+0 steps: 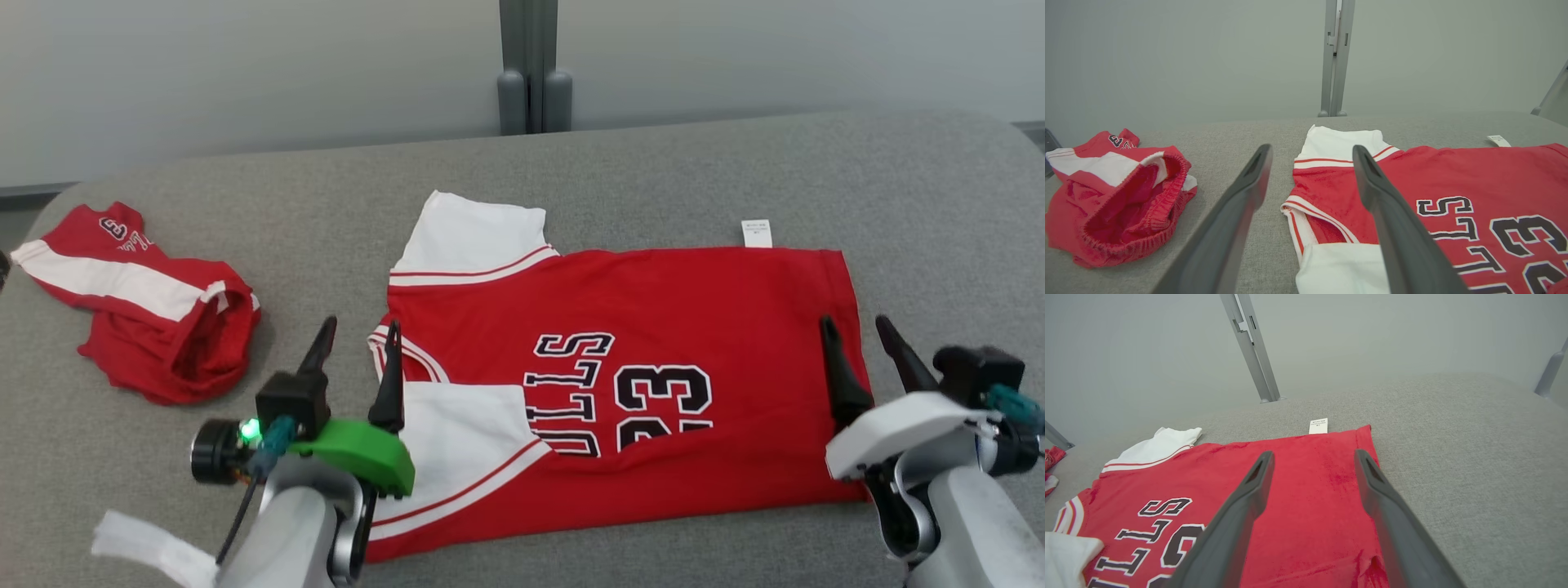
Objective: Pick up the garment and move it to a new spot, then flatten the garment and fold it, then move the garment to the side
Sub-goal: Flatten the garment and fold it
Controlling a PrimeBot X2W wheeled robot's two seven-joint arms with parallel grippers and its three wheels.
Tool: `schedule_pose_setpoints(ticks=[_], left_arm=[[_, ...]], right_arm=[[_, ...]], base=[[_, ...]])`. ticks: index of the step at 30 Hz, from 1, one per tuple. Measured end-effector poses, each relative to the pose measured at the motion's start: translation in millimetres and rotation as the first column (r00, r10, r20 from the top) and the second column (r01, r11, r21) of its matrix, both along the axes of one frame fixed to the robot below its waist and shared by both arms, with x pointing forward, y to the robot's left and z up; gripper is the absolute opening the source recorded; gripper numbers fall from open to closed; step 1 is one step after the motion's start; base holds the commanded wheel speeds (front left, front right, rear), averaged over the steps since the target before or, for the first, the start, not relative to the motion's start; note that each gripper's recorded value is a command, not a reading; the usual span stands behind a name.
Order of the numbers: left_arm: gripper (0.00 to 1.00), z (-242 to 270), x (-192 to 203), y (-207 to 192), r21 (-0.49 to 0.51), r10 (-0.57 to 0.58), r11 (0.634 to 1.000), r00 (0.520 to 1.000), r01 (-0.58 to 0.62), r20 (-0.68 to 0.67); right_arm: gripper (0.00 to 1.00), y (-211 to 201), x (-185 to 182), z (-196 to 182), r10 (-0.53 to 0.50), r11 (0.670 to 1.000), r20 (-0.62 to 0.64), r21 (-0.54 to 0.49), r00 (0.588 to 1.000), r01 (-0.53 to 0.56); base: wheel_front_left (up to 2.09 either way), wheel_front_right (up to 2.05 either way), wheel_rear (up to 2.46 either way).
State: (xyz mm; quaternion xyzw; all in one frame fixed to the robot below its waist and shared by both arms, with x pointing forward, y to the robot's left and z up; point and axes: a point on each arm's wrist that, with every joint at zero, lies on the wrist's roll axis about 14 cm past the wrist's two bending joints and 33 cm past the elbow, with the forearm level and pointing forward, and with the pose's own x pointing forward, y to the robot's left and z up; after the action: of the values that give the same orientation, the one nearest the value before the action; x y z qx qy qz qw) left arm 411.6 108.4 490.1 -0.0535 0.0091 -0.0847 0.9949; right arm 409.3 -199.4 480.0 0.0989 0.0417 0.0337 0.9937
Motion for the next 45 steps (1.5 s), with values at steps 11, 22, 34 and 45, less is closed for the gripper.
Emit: schedule_pose_setpoints(ticks=[11, 22, 34, 45], left_arm=[[1.0, 14, 117, -34, 0.174, -0.26, 0.94, 0.947, 0.293, -0.188], [1.0, -48, 183, -34, 0.213, -0.255, 0.873, 0.783, 0.438, -0.567], [1.0, -109, 213, -45, 0.202, -0.235, 0.852, 0.696, 0.484, -0.679], [0.0, -131, 209, -55, 0.175, -0.228, 0.844, 0.634, 0.507, -0.739]], right_arm=[[1.0, 17, 73, 33, 0.108, 0.992, 0.076, -0.078, 0.991, -0.102], [1.0, 12, 122, 43, 0.135, 0.985, 0.119, -0.121, 0.984, -0.12], [1.0, -10, 123, 2, 0.102, 0.985, 0.044, -0.144, 0.994, -0.095], [1.0, -25, 118, -2, 0.077, 0.985, 0.035, -0.161, 0.996, -0.07]], base=[[0.0, 0.0, 0.0], [0.0, 0.0, 0.0], [0.0, 0.0, 0.0], [0.0, 0.0, 0.0]])
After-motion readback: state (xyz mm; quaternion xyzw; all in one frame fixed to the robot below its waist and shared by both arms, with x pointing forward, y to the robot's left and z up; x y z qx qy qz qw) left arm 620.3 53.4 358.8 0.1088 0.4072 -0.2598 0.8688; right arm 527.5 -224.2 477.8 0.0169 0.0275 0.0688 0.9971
